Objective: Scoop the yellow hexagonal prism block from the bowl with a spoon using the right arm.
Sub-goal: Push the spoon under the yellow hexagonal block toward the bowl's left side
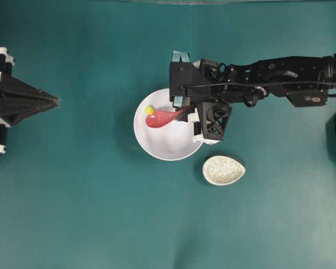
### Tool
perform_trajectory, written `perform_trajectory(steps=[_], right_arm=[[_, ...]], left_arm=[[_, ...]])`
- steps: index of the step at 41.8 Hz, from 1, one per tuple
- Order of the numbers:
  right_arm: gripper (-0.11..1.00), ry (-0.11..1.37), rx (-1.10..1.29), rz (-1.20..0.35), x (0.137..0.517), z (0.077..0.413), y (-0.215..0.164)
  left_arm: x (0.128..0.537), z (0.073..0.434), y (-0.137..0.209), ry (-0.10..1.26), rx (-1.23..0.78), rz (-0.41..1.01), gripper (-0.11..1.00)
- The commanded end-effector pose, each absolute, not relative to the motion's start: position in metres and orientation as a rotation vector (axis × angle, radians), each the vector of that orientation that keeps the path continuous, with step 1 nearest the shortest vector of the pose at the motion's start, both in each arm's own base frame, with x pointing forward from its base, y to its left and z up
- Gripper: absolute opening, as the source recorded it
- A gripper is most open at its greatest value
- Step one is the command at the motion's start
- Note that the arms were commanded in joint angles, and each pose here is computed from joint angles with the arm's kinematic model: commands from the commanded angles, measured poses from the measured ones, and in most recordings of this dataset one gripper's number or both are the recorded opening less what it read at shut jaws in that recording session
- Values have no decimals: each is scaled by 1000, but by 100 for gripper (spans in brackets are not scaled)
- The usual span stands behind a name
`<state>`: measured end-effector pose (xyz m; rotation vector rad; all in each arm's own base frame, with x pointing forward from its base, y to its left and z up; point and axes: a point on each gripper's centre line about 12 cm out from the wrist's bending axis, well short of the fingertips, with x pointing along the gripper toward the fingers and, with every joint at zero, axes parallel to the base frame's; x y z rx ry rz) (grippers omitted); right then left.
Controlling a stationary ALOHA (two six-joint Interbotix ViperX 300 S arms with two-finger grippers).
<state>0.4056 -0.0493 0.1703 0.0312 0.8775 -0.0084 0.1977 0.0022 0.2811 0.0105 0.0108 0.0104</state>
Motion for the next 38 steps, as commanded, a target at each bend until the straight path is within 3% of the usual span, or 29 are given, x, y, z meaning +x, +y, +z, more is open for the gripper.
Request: perform_trajectory(steps=[1, 38], right_arm=[[25, 824, 21, -16, 410, 188, -51], [25, 786, -7, -22, 407, 199, -52]], left_arm=[[200, 291, 2, -12, 15, 10, -1], [200, 290, 2, -9, 17, 10, -1]])
